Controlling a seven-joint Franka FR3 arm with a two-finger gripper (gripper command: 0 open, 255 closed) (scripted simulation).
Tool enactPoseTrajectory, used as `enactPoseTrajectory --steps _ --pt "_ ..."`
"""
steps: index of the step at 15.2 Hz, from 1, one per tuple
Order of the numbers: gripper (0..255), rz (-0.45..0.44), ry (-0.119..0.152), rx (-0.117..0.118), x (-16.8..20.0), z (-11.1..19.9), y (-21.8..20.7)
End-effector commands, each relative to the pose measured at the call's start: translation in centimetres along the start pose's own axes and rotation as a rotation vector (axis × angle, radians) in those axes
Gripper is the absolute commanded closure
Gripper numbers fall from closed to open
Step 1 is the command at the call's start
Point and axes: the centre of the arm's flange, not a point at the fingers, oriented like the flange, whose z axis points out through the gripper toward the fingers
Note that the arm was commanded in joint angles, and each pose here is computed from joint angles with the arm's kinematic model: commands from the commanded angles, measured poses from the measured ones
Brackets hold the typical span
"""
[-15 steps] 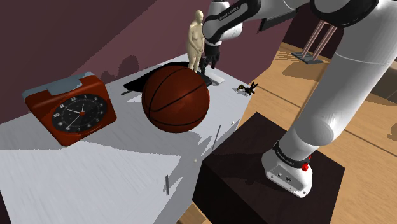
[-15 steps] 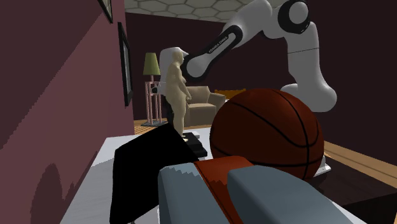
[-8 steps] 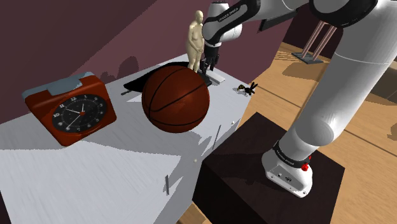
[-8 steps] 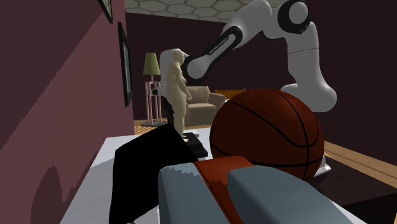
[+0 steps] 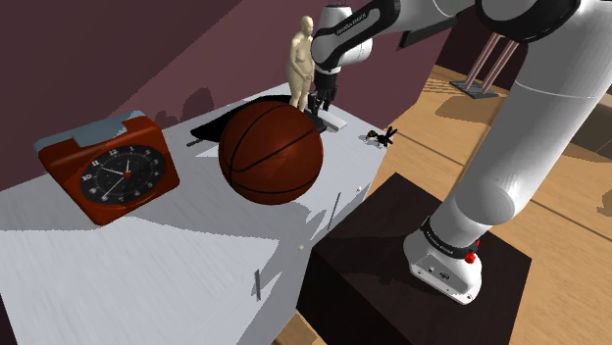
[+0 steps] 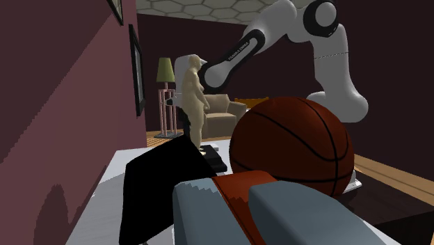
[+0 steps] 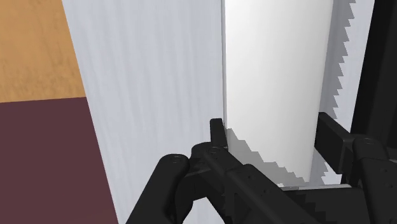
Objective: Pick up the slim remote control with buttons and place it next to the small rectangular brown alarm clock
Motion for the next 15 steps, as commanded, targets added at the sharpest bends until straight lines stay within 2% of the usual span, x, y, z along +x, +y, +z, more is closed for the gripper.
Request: enactPoseTrajectory --steps 1,15 --pt "255 -0.003 -0.007 0.001 -0.1 0.2 -0.4" --pt "255 -0.003 -0.007 0.001 -0.2 -7.2 -0.3"
